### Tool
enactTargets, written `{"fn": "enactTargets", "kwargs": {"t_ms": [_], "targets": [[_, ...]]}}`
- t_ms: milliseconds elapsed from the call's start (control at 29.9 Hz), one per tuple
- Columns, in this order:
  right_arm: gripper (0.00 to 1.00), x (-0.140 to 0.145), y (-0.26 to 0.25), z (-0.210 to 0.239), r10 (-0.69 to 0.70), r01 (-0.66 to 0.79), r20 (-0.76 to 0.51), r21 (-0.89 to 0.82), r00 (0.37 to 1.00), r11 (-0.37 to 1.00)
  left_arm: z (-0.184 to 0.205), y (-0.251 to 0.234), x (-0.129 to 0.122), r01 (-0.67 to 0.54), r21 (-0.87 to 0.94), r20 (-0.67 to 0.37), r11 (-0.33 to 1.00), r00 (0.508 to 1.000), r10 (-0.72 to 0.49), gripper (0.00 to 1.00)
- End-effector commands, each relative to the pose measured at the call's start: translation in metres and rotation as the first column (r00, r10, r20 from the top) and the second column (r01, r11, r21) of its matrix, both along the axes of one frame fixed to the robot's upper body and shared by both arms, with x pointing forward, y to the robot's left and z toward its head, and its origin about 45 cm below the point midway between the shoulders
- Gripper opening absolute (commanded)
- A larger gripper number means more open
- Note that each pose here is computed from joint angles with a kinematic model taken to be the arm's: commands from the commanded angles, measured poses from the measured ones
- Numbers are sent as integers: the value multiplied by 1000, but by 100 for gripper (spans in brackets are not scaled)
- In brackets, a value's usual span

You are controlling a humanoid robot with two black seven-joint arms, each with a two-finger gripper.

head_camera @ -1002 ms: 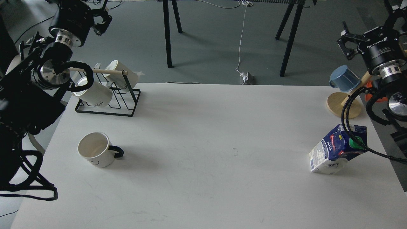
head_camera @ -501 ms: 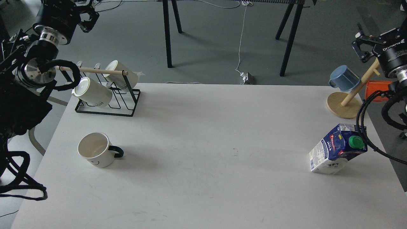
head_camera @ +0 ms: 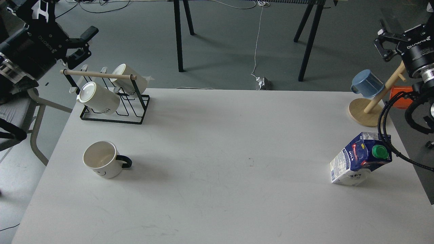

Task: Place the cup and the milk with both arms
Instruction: 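Lower the left gripper toward the white mug on the table, then grasp the white mug's rim with the left gripper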

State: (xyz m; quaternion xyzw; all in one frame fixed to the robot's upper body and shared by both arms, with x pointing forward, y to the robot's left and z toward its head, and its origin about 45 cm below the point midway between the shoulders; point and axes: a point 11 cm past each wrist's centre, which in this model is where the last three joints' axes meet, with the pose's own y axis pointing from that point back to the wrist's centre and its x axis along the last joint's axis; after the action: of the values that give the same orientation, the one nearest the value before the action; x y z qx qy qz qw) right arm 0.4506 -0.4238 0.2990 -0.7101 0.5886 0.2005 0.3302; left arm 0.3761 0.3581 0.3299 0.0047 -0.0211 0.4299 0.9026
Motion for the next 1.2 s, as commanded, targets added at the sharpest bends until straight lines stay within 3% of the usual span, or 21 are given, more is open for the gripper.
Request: {"fn": "enactTargets", "kwargs": {"t_ms": [0,200,367,501,702,1169], "targets": [[100,5,13,0,29,-29,-1,-5,1000,1000,-21,-1,-19,70,186,-34,980,997,-65,100],[100,6,15,0,32,-32,0,-3,999,999,-47,11,-29,121,551,-8,826,990,-140,97],[100,6,15,0,33,-33,-1,-2,999,999,-76,30,-34,67,800,52,596,982,-181,96],[100,7,19,-1,37,-37,1,5,999,999,-109,50,-49,48,925,65,377,958,-280,95],[100,7,21,-3,41,-41,-2,8,999,999,-148,75,-68,16,987,44,159,929,-367,90],[100,8,28,-7,54,-54,-8,8,998,999,-204,75,-69,48,998,-28,40,910,-414,83]]}}
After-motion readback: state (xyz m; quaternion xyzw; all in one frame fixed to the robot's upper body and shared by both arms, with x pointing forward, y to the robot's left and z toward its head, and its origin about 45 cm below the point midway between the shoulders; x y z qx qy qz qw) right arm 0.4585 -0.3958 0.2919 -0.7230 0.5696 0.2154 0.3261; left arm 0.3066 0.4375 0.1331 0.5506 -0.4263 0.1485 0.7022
